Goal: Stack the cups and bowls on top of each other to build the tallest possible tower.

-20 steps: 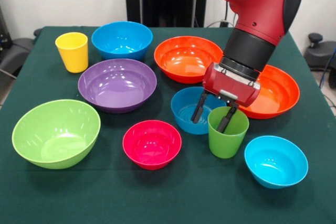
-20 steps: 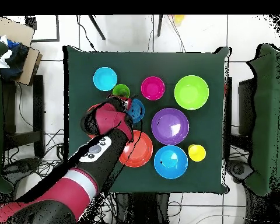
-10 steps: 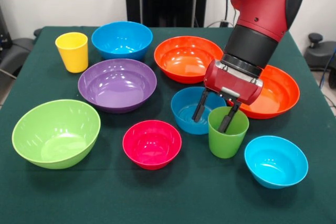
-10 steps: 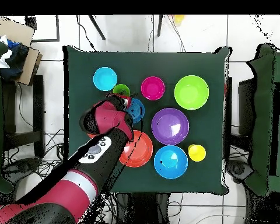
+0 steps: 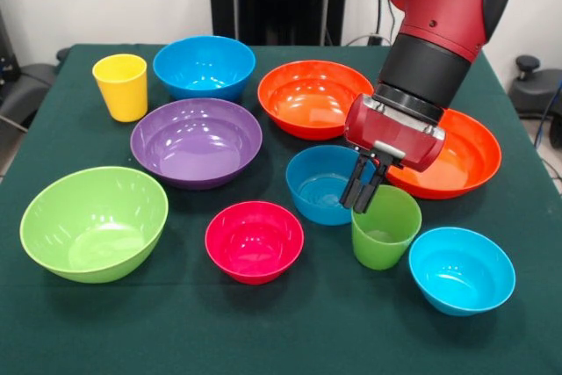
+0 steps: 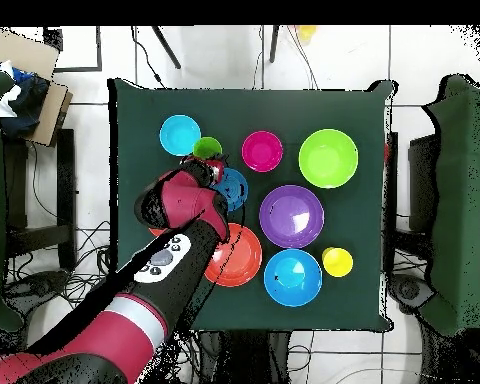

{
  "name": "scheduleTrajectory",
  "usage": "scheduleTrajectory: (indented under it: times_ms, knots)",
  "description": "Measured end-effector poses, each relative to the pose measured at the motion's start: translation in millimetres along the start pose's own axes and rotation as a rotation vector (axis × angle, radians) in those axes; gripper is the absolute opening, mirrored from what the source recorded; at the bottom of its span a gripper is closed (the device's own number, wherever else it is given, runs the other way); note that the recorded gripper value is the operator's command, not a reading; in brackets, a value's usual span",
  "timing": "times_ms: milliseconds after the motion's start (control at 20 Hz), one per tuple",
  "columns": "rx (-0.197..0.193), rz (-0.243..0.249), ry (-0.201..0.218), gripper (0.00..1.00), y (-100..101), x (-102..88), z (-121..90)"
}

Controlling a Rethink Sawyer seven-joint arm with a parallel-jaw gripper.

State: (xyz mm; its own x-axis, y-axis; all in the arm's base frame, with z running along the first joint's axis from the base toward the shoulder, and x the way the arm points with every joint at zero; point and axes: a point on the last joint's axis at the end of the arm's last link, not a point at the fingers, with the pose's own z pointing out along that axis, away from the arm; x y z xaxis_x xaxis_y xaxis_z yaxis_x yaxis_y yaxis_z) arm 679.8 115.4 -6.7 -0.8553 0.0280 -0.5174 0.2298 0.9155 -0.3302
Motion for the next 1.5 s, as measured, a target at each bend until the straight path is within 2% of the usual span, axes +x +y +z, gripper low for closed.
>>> scheduleTrajectory:
  times_ms: [450, 1500]
  knots:
    - [-0.003, 0.007, -0.009, 0.0, -1, -7.0, -4]
    - [0.003, 0.029, -0.001, 0.0, -13, -10.1, 1]
